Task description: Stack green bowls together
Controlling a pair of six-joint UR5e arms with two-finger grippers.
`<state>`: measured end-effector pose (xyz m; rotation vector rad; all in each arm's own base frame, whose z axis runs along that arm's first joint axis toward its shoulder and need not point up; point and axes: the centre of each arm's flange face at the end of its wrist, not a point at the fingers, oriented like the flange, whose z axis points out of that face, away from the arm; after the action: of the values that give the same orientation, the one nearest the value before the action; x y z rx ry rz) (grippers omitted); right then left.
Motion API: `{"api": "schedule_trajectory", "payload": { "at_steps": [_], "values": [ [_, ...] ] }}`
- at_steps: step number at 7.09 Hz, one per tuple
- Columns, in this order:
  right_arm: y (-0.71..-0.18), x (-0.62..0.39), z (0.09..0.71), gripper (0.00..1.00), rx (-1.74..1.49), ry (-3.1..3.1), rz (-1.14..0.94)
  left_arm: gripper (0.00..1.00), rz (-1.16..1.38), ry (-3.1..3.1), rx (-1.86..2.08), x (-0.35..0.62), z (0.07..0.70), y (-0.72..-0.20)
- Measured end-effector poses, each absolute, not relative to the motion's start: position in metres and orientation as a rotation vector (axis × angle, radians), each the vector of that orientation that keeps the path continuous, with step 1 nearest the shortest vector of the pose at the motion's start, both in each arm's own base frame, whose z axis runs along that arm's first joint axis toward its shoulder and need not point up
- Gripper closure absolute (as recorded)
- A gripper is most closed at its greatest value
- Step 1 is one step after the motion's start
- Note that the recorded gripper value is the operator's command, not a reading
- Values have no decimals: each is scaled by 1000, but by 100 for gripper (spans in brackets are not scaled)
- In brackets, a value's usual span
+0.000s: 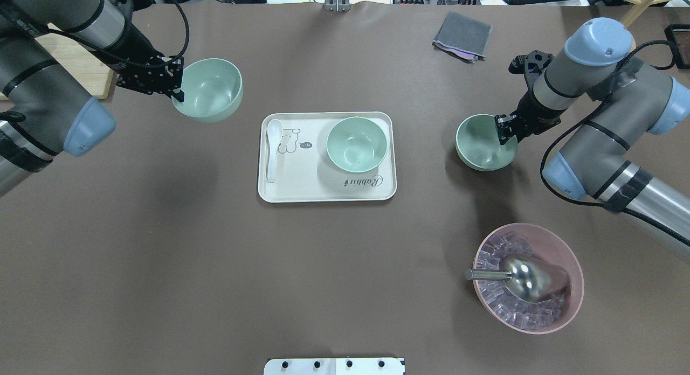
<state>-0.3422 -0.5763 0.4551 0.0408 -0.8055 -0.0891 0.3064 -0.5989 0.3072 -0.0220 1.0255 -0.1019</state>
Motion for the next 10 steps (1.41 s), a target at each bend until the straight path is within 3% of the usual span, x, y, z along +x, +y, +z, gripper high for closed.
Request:
{"api": "schedule_trajectory", "payload": {
  "at_steps": [2,6,10],
  "values": [
    [-583,-329,449,100,36,-830,-76,100,-124,1031,-46,318,299,-595],
    [-616,-273,424,100,12,-899,-8,100,-316,1025,-113,407,223,-566],
    [-631,-238,420,100,4,-927,31,100,-326,896,-124,504,96,-557]
  ]
}}
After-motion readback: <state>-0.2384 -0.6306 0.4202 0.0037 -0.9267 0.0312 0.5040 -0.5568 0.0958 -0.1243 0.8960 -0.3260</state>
